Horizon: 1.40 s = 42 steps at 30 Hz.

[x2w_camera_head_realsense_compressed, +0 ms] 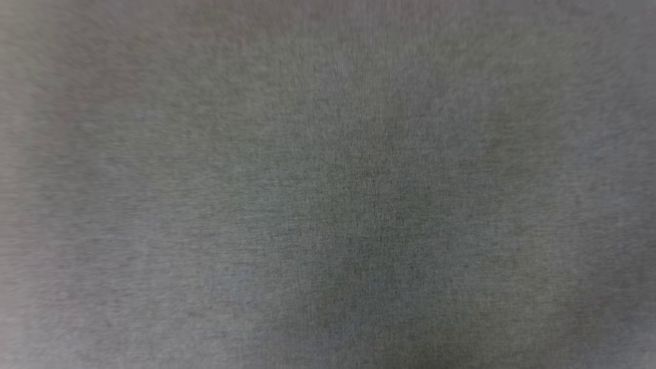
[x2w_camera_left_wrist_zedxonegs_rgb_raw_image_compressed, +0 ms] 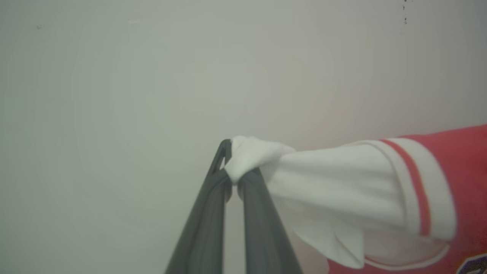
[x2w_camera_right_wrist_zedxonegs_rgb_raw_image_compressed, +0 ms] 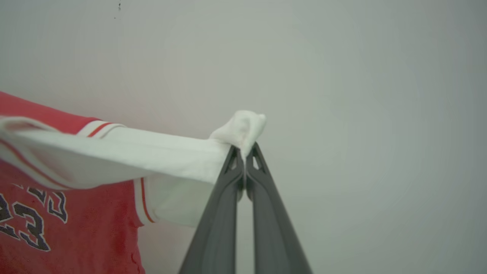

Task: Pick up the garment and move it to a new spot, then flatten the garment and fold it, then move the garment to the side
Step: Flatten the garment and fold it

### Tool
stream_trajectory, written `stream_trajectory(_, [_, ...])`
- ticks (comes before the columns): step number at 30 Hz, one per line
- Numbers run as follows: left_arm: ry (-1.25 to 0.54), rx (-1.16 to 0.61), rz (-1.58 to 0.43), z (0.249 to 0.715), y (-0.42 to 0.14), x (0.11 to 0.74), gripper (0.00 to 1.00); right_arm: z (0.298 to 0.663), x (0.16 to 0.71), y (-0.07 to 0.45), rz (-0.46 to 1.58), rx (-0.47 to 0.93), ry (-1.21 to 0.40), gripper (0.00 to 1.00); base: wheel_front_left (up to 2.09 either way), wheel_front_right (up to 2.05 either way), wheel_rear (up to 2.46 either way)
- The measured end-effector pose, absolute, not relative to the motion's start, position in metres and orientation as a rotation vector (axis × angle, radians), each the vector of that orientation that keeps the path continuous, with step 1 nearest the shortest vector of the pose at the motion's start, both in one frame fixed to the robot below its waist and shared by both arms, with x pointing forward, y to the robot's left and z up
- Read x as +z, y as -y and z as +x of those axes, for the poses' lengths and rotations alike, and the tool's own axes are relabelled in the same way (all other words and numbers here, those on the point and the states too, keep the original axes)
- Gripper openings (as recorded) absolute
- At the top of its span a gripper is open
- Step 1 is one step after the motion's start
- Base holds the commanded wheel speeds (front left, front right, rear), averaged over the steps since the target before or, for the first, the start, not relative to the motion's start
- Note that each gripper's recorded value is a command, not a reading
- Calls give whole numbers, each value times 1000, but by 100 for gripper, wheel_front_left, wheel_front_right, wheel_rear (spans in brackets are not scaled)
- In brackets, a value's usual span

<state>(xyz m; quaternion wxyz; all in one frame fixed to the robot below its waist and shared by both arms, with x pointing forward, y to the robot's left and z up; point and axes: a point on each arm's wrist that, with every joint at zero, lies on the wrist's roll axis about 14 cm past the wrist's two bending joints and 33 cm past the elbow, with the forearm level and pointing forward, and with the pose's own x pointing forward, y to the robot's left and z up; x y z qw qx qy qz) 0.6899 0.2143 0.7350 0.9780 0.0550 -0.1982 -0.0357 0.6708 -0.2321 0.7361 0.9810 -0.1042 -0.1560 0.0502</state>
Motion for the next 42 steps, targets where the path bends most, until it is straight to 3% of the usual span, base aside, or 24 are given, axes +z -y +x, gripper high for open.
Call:
stream_trajectory(10, [199, -78, 35, 743, -214, 576, 0, 728, 590, 217, -181, 170, 102, 0, 0, 0, 0])
stream_trajectory(19, [91, -107, -18, 727, -211, 511, 0, 716, 518, 212, -129, 194, -33, 0, 0, 0, 0])
stream_trajectory(24, [72, -102, -68, 689, -218, 501, 0, 677, 499, 209, -80, 211, -78, 0, 0, 0, 0])
stream_trajectory(42, [-131, 47, -198, 453, -243, 482, 0, 445, 486, 224, 9, 170, -291, 0, 0, 0, 0])
